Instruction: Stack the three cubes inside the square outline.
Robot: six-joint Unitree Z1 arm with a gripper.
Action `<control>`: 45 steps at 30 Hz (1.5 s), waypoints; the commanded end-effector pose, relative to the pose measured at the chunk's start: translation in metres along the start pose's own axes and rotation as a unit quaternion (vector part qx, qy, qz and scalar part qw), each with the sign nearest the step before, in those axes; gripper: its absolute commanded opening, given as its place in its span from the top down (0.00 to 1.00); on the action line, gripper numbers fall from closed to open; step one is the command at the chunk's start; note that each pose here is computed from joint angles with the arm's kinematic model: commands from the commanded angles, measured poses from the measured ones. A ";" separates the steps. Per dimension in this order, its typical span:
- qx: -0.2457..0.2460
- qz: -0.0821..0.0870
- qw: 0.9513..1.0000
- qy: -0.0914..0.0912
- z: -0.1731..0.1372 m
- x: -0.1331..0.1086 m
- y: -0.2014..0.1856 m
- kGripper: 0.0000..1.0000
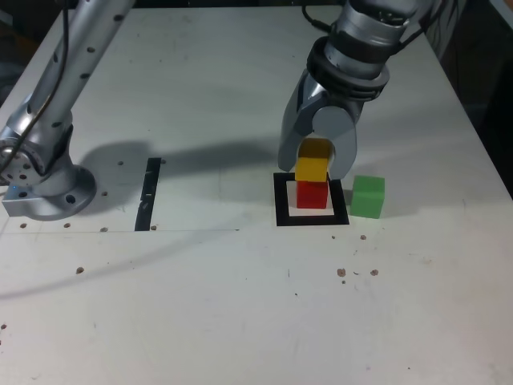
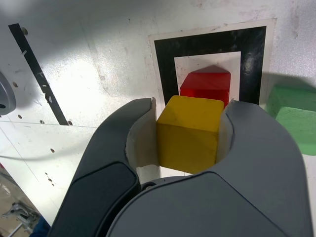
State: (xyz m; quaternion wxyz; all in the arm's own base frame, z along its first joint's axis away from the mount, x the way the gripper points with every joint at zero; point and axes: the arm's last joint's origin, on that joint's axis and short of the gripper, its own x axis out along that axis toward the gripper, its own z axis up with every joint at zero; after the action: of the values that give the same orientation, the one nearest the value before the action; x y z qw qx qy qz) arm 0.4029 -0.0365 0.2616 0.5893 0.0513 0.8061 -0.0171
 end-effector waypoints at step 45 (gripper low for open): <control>0.020 0.050 0.996 -0.068 -0.035 -0.047 -0.005 0.01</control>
State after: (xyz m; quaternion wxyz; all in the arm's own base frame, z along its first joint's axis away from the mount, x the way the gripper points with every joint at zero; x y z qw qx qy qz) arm 0.3869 -0.0382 0.3086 0.6376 0.0920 0.7648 -0.0097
